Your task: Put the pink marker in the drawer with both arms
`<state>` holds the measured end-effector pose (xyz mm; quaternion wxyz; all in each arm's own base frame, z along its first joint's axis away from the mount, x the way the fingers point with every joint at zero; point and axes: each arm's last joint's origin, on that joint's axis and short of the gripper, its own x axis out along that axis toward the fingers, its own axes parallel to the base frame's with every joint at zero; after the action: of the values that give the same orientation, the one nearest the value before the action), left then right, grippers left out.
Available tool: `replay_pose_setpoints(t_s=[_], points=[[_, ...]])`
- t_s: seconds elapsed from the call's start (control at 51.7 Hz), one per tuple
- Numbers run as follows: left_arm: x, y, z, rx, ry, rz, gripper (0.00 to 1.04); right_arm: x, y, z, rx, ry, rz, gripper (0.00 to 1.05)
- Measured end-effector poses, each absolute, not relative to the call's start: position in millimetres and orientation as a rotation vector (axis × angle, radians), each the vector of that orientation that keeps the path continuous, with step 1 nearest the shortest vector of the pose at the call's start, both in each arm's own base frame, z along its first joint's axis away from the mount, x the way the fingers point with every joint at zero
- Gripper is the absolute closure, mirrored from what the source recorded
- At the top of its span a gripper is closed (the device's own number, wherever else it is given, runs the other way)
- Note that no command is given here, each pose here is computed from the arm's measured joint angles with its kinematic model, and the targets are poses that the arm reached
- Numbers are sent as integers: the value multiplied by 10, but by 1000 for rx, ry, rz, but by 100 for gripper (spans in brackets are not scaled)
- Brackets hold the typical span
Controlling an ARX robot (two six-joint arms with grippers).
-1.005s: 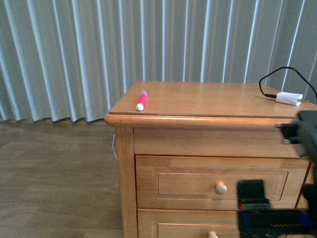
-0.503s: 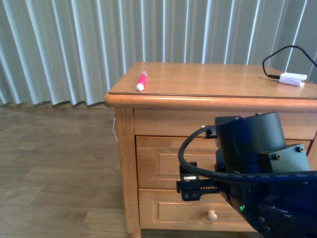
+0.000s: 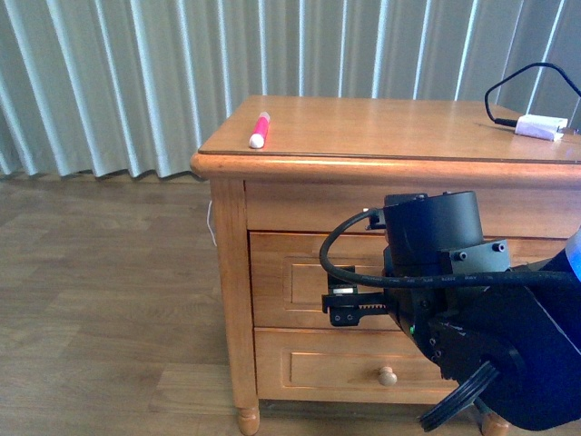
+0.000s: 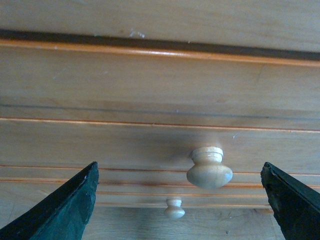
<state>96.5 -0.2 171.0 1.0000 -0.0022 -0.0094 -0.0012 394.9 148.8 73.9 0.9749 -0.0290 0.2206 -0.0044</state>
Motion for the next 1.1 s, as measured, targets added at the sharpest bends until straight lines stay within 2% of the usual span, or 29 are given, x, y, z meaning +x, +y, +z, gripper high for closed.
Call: replay_pose_setpoints(t_s=[0.522,0.638,0.928,1.102], points=[[965,-2,1710,-4,-19,-3,6,4030,1366,619,-57,455,-16,9],[965,-2,1710,-4,-19,-3,6,4025,1386,621,-56,452,-9,24],[965,-2,1710,-4,-19,-2,6,4024,1388,611,-69,475,-24,80],[965,-2,1710,-4,-19,-3,6,4024,1378,610,-68,484,-32,82]])
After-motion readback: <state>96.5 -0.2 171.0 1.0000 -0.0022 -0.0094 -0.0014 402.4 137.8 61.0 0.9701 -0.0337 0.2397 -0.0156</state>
